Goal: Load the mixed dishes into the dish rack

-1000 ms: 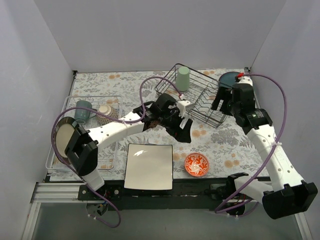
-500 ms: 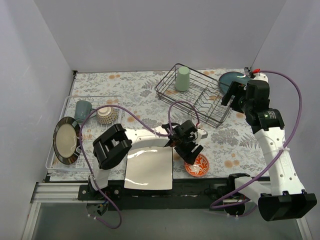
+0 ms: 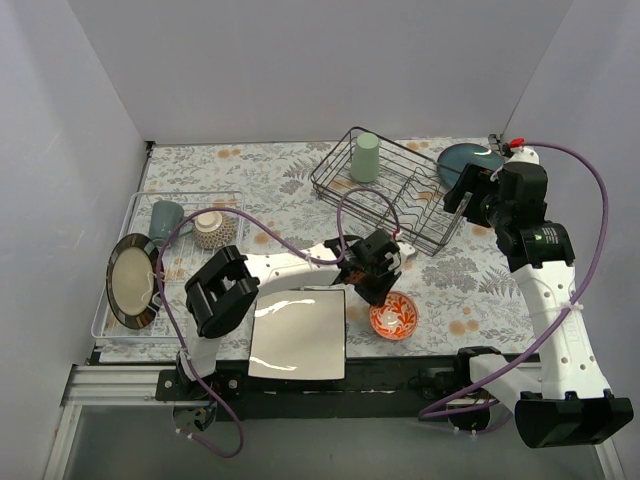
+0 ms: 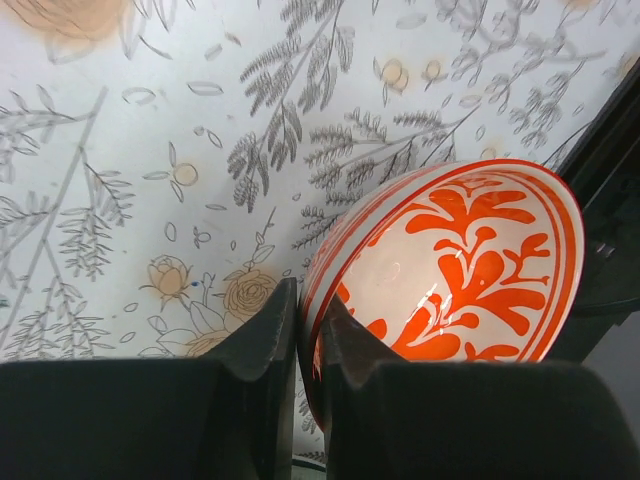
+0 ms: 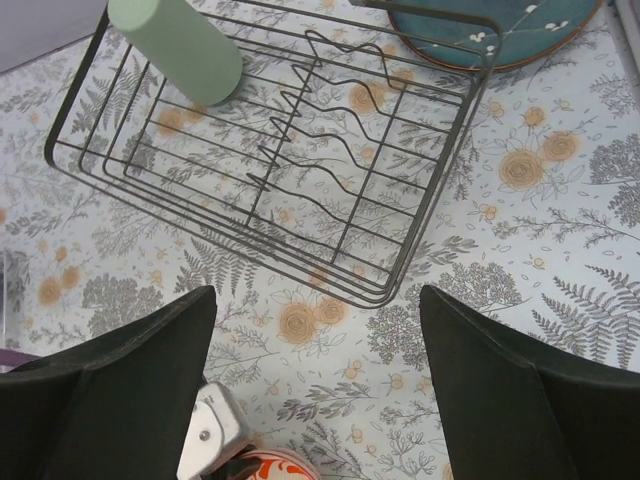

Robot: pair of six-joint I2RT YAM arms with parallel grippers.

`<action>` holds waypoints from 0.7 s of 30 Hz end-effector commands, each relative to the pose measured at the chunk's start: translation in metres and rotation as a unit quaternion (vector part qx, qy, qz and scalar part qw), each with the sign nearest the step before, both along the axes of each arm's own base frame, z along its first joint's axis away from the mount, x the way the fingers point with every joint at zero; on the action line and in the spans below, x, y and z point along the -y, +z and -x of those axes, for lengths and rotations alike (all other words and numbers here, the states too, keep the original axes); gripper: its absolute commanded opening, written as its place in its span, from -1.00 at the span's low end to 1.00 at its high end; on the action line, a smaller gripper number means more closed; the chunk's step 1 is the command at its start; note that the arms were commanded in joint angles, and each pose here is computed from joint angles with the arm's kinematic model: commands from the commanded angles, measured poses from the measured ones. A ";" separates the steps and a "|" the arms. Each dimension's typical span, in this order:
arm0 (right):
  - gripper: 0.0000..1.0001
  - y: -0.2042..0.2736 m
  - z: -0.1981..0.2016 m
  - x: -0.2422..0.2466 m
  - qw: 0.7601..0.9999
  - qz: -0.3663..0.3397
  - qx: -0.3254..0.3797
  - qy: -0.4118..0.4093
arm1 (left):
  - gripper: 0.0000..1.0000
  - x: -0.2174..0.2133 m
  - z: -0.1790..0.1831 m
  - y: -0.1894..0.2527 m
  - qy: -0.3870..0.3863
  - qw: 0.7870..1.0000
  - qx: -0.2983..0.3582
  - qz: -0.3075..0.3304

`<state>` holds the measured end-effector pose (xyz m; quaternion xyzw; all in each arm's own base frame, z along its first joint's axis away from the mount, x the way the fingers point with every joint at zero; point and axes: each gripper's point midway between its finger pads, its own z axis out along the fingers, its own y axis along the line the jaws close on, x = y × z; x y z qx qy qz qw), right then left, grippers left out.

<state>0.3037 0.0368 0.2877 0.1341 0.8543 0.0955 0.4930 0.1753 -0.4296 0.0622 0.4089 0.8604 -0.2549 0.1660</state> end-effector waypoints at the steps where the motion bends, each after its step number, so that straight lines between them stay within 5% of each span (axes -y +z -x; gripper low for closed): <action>1: 0.78 0.037 -0.009 -0.016 0.996 0.001 0.065 0.064 | -1.00 0.017 -0.042 0.089 0.042 0.995 0.044 0.079; 6: 0.67 0.064 -0.004 -0.055 0.970 0.009 0.127 0.205 | -1.00 -0.004 -0.111 0.143 0.132 0.983 0.032 0.119; 11: 0.53 0.074 0.008 -0.102 0.928 -0.016 0.152 0.340 | -1.00 -0.037 -0.158 0.166 0.211 0.972 0.048 0.095; 21: 0.50 0.052 -0.022 -0.143 0.936 0.019 0.115 0.333 | -1.00 -0.062 -0.191 0.215 0.252 0.948 0.105 0.163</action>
